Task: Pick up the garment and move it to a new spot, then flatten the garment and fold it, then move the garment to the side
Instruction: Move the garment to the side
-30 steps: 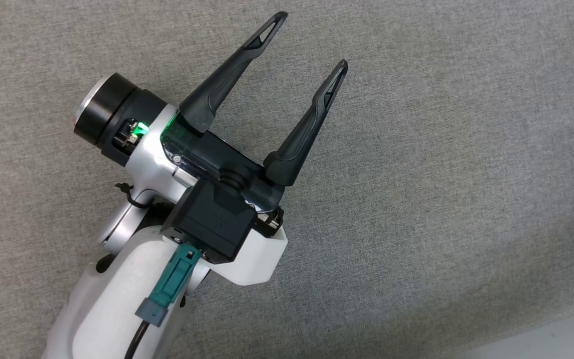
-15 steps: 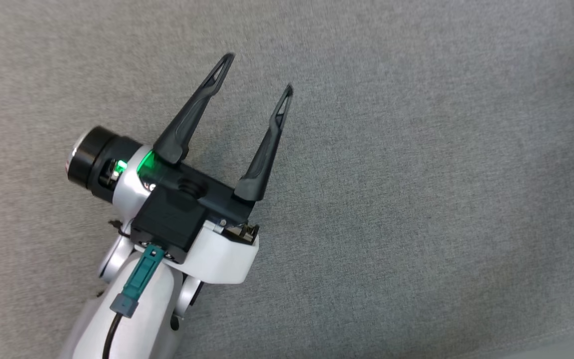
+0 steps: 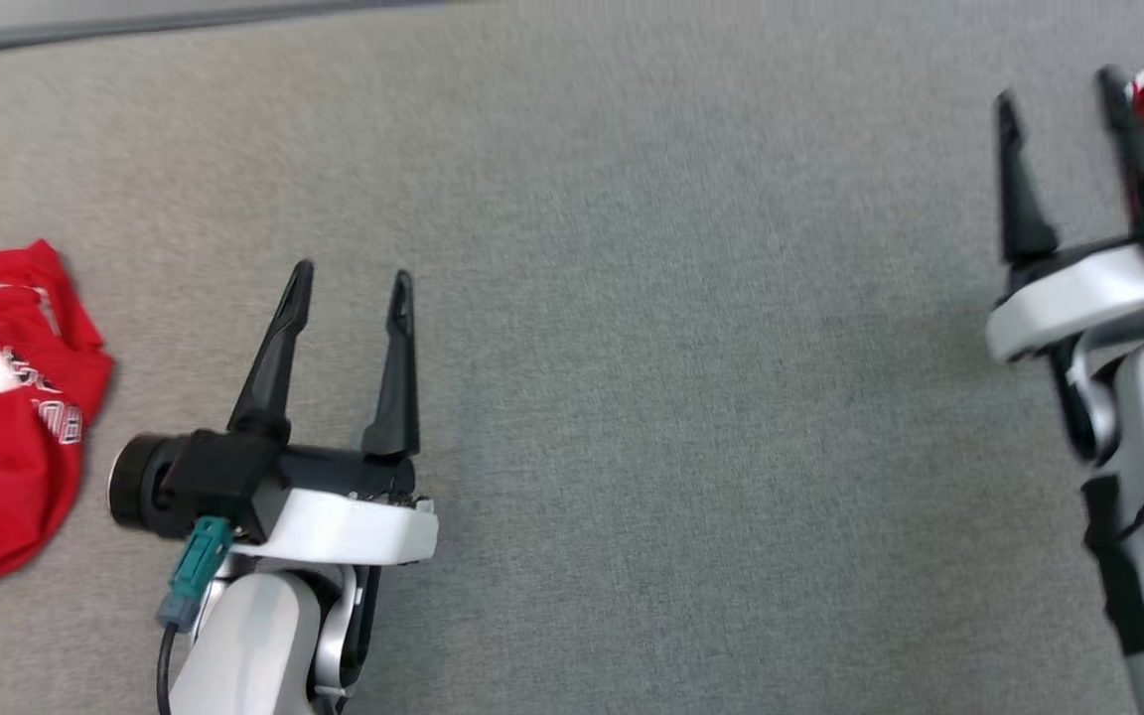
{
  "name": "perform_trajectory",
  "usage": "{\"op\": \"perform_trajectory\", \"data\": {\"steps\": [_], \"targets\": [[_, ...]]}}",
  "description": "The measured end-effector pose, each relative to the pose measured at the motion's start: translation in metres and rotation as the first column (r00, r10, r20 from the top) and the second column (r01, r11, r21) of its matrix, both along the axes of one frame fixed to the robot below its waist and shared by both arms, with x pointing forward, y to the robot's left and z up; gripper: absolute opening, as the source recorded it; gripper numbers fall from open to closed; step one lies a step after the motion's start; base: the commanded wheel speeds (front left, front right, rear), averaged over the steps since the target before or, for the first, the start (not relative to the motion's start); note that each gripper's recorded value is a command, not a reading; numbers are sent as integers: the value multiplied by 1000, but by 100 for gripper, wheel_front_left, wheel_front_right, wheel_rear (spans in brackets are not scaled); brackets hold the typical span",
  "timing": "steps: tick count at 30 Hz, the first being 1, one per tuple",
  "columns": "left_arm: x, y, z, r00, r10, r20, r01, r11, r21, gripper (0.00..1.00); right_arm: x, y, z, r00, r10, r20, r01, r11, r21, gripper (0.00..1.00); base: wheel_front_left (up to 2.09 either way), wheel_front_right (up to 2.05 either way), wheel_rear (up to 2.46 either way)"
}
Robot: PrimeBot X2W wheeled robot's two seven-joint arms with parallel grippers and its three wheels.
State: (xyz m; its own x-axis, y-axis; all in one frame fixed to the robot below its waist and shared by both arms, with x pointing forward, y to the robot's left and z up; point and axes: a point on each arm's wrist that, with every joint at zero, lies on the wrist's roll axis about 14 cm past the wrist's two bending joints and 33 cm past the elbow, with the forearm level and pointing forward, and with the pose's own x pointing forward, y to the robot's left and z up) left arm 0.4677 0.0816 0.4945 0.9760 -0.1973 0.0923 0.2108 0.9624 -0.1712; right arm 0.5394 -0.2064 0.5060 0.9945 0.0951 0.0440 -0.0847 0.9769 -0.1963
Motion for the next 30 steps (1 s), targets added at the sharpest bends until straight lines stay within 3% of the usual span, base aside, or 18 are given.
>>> {"op": "perform_trajectory", "data": {"steps": [6, 12, 30], "targets": [[-21, 31, 3, 995, 97, -16, -97, 995, 1, 100, -32, 50, 18, 992, 117, 52, -123, 982, 145, 100, 0, 0, 0], [-42, 58, 21, 984, 176, 28, -177, 983, 39, 100, -75, 76, 27, 982, 166, 89, -183, 953, 241, 100, 0, 0, 0], [-117, 80, 31, 972, 228, 62, -233, 969, 79, 100, -171, 66, 42, 984, 102, 146, -142, 943, 300, 100, 0, 0, 0]]}}
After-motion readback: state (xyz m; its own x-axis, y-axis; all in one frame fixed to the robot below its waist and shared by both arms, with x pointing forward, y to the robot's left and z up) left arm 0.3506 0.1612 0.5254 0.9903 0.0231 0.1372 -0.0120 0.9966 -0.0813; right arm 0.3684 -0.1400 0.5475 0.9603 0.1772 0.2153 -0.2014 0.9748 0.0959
